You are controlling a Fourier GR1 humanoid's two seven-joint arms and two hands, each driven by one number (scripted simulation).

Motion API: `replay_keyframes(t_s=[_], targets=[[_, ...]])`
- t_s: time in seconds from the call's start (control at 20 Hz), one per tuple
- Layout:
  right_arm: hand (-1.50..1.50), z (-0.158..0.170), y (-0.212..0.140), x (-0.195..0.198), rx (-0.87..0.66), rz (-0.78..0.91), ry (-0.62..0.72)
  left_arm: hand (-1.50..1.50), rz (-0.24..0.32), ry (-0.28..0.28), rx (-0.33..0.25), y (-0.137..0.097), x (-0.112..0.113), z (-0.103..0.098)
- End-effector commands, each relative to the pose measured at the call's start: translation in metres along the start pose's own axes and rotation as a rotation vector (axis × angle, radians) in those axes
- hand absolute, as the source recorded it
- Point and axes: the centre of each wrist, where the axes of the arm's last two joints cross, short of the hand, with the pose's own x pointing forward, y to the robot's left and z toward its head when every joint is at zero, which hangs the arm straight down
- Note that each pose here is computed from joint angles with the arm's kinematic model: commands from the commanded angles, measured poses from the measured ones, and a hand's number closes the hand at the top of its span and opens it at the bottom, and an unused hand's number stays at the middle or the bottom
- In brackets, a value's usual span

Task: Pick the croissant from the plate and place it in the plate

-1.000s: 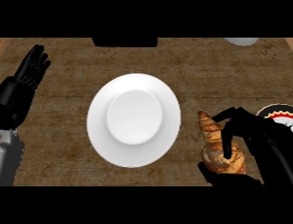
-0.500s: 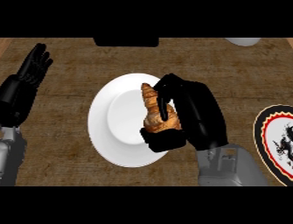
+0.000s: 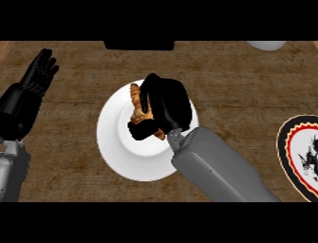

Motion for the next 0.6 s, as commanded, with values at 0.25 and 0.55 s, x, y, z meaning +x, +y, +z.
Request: replay_keyframes(t_s=[0.25,0.55], targets=[[-1.50,-0.028,0.038,-0.005,0.013,-0.061,0.151,0.00,0.017,-0.015,-0.024,-0.026,-0.008,-0.009],[-1.50,-0.036,0.049,-0.022,0.063,-0.199,0.086,0.00,0.019,-0.009,-0.058,-0.023,0.006,-0.015]])
